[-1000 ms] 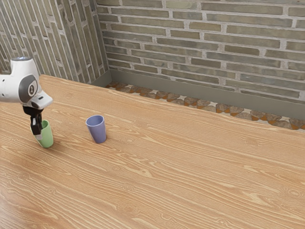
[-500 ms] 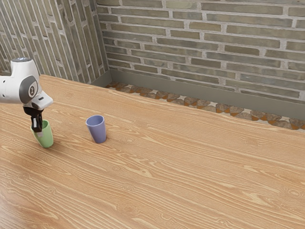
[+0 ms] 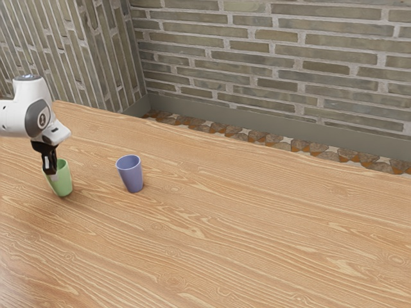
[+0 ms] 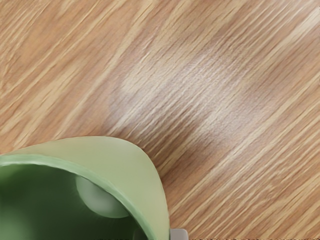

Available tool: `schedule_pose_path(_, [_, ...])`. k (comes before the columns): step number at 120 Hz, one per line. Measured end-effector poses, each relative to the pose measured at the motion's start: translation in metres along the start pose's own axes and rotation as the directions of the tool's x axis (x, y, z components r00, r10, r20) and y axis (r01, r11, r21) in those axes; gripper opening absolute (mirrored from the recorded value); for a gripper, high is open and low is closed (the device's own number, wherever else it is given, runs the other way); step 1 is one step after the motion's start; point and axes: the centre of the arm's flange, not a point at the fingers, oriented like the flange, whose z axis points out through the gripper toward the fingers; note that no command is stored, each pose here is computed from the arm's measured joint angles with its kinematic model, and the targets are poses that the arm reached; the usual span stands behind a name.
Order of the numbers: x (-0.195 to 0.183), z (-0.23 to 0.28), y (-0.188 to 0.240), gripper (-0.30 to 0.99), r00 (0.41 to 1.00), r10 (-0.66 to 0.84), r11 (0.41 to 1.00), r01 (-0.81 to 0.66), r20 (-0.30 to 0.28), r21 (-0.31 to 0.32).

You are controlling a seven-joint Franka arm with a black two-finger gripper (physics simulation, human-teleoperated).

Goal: Place the left cup onto the right cup

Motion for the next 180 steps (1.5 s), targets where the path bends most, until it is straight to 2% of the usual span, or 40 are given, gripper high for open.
schedule_pose_path(88, [0.059, -0.091, 0.024, -0.08, 0.992, 0.126, 0.984, -0.122, -0.022, 0.132])
schedule_pose_path(180, [0.125, -0.139, 0.055, -0.08, 0.971, 0.234, 0.953, -0.219, -0.052, 0.209])
